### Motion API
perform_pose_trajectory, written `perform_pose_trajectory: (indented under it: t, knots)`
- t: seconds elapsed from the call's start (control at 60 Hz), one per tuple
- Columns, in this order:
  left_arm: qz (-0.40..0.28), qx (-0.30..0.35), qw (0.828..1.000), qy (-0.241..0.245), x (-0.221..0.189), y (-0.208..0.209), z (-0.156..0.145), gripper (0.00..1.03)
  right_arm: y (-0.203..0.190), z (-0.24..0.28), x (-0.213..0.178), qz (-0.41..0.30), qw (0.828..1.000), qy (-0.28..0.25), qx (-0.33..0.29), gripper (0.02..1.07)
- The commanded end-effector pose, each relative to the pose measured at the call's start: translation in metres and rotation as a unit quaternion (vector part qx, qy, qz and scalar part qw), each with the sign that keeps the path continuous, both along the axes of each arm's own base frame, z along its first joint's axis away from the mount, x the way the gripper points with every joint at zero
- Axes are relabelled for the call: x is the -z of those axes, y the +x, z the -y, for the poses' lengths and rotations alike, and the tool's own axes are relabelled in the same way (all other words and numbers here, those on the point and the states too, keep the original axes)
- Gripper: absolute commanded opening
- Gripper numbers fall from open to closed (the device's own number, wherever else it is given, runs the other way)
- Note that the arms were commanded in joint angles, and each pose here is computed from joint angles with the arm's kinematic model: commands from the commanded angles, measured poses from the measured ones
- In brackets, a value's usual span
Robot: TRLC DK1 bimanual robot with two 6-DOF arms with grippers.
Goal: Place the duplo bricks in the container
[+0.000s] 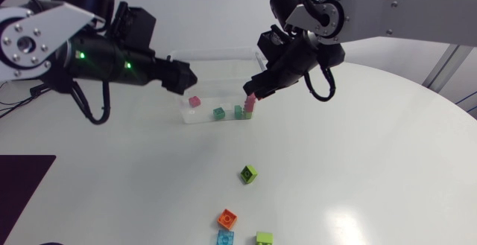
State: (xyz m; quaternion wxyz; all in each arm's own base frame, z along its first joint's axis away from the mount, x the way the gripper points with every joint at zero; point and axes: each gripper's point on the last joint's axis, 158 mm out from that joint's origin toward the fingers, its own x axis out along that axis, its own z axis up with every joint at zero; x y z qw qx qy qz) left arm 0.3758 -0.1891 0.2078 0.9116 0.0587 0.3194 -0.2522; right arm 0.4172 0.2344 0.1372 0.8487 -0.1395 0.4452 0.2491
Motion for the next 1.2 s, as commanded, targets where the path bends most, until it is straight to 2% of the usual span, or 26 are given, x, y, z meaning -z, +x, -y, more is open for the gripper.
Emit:
perform_pose_trajectory:
  t: [0.0, 0.15, 0.433, 0.833, 0.883, 1.0, 1.033, 1.083, 1.183]
  knots:
    - [-0.008, 0.040, 0.999, 0.018, 0.016, -0.029, 0.008, 0.87, 0.019, 0.000, -0.002, 0.008, 1.000, 0.006, 0.018, 0.28]
    - [-0.033, 0.101, 0.993, 0.052, 0.052, -0.072, 0.024, 0.87, 0.042, -0.003, -0.005, 0.017, 0.999, 0.011, 0.026, 0.28]
    - [-0.074, 0.165, 0.980, 0.088, 0.101, -0.122, 0.039, 0.87, 0.080, -0.011, -0.017, 0.042, 0.998, 0.019, 0.043, 0.28]
    - [-0.087, 0.176, 0.976, 0.098, 0.120, -0.134, 0.040, 0.87, 0.105, -0.018, -0.012, 0.049, 0.997, 0.020, 0.058, 0.30]
    - [-0.091, 0.177, 0.975, 0.100, 0.123, -0.136, 0.039, 0.87, 0.108, -0.018, -0.011, 0.051, 0.997, 0.016, 0.061, 0.38]
    - [-0.099, 0.182, 0.972, 0.109, 0.132, -0.140, 0.037, 0.87, 0.111, -0.015, -0.013, 0.055, 0.996, 0.008, 0.068, 0.87]
    - [-0.102, 0.184, 0.971, 0.112, 0.135, -0.140, 0.037, 0.88, 0.110, -0.014, -0.016, 0.057, 0.996, 0.008, 0.069, 0.97]
    - [-0.109, 0.183, 0.970, 0.117, 0.141, -0.139, 0.036, 0.88, 0.107, -0.012, -0.023, 0.057, 0.996, 0.012, 0.075, 1.02]
    - [-0.119, 0.178, 0.969, 0.124, 0.150, -0.132, 0.033, 0.88, 0.097, -0.006, -0.039, 0.065, 0.995, 0.017, 0.075, 1.02]
